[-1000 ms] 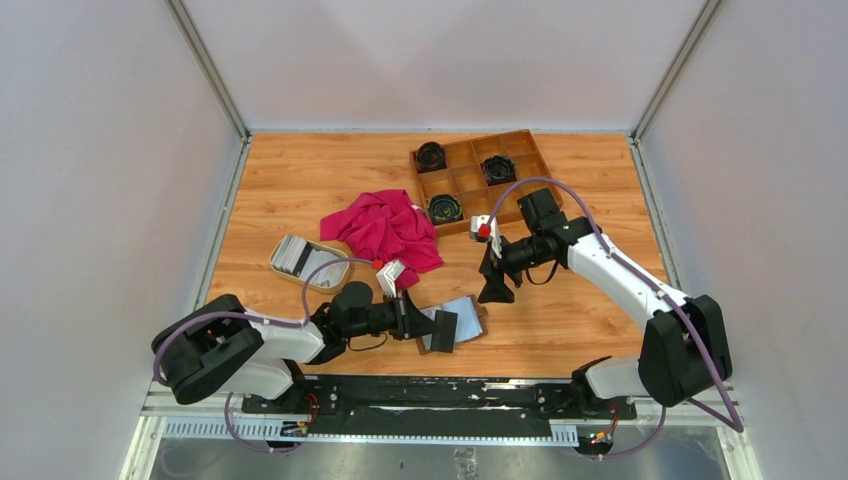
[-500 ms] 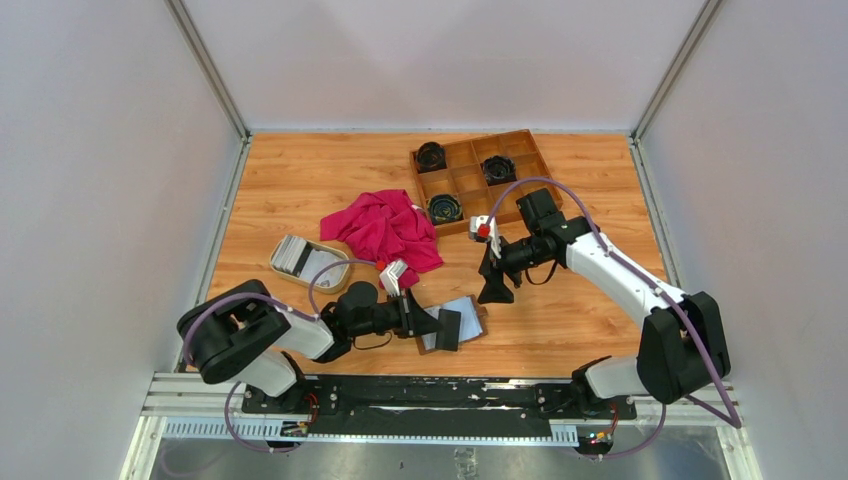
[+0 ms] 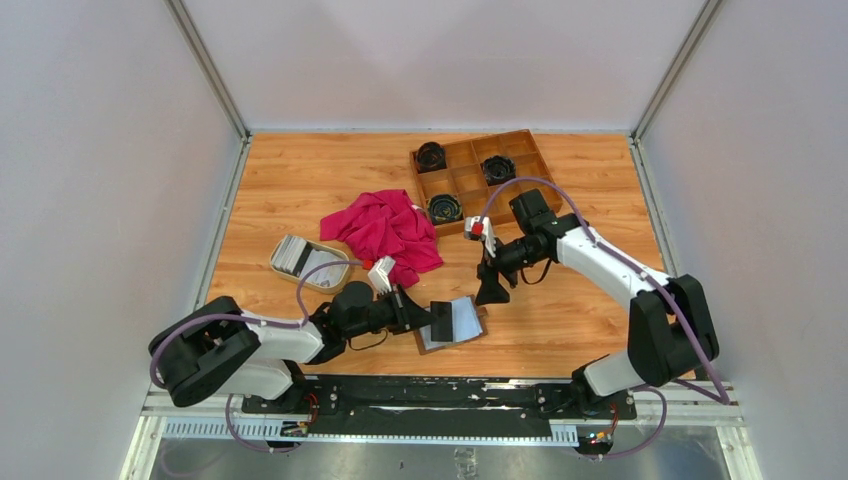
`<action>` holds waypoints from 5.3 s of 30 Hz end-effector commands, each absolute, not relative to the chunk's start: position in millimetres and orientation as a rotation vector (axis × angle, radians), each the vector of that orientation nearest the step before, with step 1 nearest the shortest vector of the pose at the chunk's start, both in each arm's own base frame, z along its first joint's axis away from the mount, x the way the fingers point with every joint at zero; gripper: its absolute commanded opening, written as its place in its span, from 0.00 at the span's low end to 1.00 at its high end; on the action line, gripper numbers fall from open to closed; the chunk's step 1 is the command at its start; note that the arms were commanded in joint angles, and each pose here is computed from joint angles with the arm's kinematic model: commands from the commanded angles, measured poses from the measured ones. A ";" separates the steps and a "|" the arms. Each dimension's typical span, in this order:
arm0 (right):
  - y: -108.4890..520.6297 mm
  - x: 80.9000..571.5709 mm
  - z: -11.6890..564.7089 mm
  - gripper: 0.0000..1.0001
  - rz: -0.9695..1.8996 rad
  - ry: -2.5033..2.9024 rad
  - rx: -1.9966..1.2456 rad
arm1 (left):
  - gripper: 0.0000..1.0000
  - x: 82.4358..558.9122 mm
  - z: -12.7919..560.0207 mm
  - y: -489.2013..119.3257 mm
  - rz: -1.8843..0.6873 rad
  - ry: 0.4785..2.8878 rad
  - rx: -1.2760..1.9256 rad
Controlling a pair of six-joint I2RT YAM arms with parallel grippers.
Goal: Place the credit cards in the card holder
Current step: Insert the credit card into the card holder.
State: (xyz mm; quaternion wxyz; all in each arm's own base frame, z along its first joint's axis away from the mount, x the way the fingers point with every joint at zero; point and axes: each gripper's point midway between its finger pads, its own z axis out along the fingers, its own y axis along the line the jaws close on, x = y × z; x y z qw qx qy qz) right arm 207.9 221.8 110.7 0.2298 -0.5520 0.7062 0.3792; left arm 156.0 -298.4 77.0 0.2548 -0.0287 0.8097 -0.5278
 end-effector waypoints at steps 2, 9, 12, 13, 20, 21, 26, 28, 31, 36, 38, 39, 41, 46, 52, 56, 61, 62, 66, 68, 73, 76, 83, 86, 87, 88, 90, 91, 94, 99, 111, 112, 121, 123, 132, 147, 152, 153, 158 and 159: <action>227.8 211.8 94.8 0.73 1.033 2.069 -1.487 | 0.00 157.1 53.6 -287.2 -1.347 2.300 -0.145; 228.1 214.4 75.6 0.56 1.032 2.192 -1.456 | 0.00 161.8 55.2 -285.1 -1.358 2.300 -0.151; 229.5 213.1 70.1 0.51 1.032 2.217 -1.461 | 0.00 159.6 51.4 -285.6 -1.360 2.320 -0.149; 229.7 212.6 68.0 0.50 1.031 2.228 -1.461 | 0.00 159.1 49.6 -285.7 -1.358 2.328 -0.149; 228.9 211.3 57.6 0.46 1.001 2.279 -1.490 | 0.00 158.4 47.8 -287.9 -1.361 2.342 -0.142; 228.4 210.9 57.0 0.46 0.998 2.283 -1.494 | 0.00 158.5 48.3 -287.9 -1.362 2.341 -0.141; 226.3 210.6 56.8 0.46 0.985 2.282 -1.521 | 0.00 157.0 48.3 -287.0 -1.366 2.342 -0.143; 226.0 209.6 57.5 0.47 0.990 2.278 -1.536 | 0.00 156.5 48.4 -287.2 -1.369 2.343 -0.141; 226.4 208.5 58.7 0.47 1.001 2.271 -1.547 | 0.00 155.5 49.2 -287.5 -1.376 2.344 -0.139; 226.5 206.7 58.1 0.47 1.016 2.270 -1.555 | 0.00 153.1 49.9 -285.9 -1.384 2.343 -0.142; 226.6 206.1 57.8 0.47 1.021 2.275 -1.556 | 0.00 152.2 49.6 -285.0 -1.385 2.344 -0.146; 226.7 206.0 57.5 0.47 1.022 2.275 -1.559 | 0.00 151.3 49.4 -284.5 -1.387 2.346 -0.145; 226.8 205.2 57.0 0.47 1.024 2.277 -1.563 | 0.00 149.8 48.5 -283.6 -1.388 2.350 -0.145; 227.1 205.1 56.3 0.47 1.023 2.277 -1.567 | 0.00 146.8 45.7 -282.8 -1.391 2.366 -0.146; 227.0 204.1 54.7 0.47 1.021 2.284 -1.573 | 0.00 146.7 46.6 -284.6 -1.398 2.367 -0.135; 226.8 204.2 53.8 0.47 1.022 2.290 -1.574 | 0.00 146.0 45.5 -284.5 -1.397 2.372 -0.132; 226.7 204.1 52.9 0.47 1.020 2.294 -1.579 | 0.00 144.8 43.9 -284.9 -1.399 2.381 -0.128; 226.6 204.4 53.0 0.47 1.020 2.294 -1.578 | 0.00 144.8 44.0 -285.2 -1.400 2.382 -0.127; 226.7 203.3 51.4 0.47 1.023 2.300 -1.581 | 0.00 143.3 42.0 -284.4 -1.398 2.390 -0.125; 227.1 203.3 51.4 0.47 1.022 2.300 -1.584 | 0.00 142.9 41.0 -284.1 -1.396 2.393 -0.126; 227.1 202.4 49.2 0.47 1.020 2.308 -1.590 | 0.00 143.3 38.9 -285.1 -1.394 2.400 -0.124; 226.9 202.1 48.3 0.47 1.016 2.315 -1.593 | 0.00 143.7 37.1 -286.4 -1.399 2.401 -0.125; 225.8 201.8 44.1 0.47 1.005 2.333 -1.599 | 0.00 145.6 32.0 -288.5 -1.408 2.403 -0.152; 224.7 201.6 40.6 0.47 0.992 2.353 -1.604 | 0.00 147.5 33.4 -289.8 -1.423 2.388 -0.165; 224.3 201.5 39.4 0.47 0.987 2.358 -1.606 | 0.00 147.7 33.6 -289.9 -1.426 2.386 -0.167; 224.0 201.4 38.2 0.47 0.983 2.365 -1.608 | 0.00 148.7 34.0 -290.3 -1.427 2.382 -0.171; 223.2 201.1 35.7 0.46 0.968 2.379 -1.614 | 0.00 148.8 34.6 -290.7 -1.435 2.377 -0.171; 222.4 201.4 34.0 0.46 0.960 2.388 -1.615 | 0.00 149.3 36.2 -291.5 -1.442 2.371 -0.171; 220.9 201.2 29.8 0.44 0.942 2.410 -1.623 | 0.00 149.9 37.2 -292.3 -1.446 2.365 -0.168; 220.5 199.4 26.4 0.41 0.932 2.430 -1.638 | 0.00 150.2 35.8 -293.5 -1.447 2.370 -0.165; 221.5 197.2 24.7 0.41 0.924 2.435 -1.656 | 0.00 154.4 23.9 -297.2 -1.475 2.374 -0.216; 221.3 197.0 24.9 0.41 0.924 2.435 -1.656 | 0.00 155.3 21.7 -296.0 -1.464 2.378 -0.225; 222.8 195.8 24.2 0.41 0.920 2.435 -1.668 | 0.00 169.8 11.7 -295.6 -1.378 2.399 -0.269; 222.8 195.6 24.3 0.41 0.920 2.434 -1.670 | 0.00 173.3 11.3 -298.2 -1.375 2.397 -0.275; 223.2 195.0 24.2 0.41 0.921 2.437 -1.670 | 0.00 183.0 4.9 -295.1 -1.324 2.379 -0.328; 224.2 194.0 23.5 0.41 0.919 2.441 -1.675 | 0.00 179.3 5.0 -299.8 -1.306 2.343 -0.354; 225.2 192.8 23.3 0.41 0.922 2.440 -1.679 | 0.00 175.2 8.8 -303.5 -1.312 2.330 -0.369; 225.4 192.9 23.7 0.41 0.923 2.442 -1.677 | 0.00 174.0 9.5 -305.4 -1.317 2.330 -0.367; 225.9 195.9 28.9 0.44 0.905 2.441 -1.668 | 0.00 170.5 6.9 -305.9 -1.312 2.338 -0.371; 225.7 197.0 30.9 0.47 0.900 2.438 -1.665 | 0.00 170.4 6.8 -305.2 -1.312 2.335 -0.372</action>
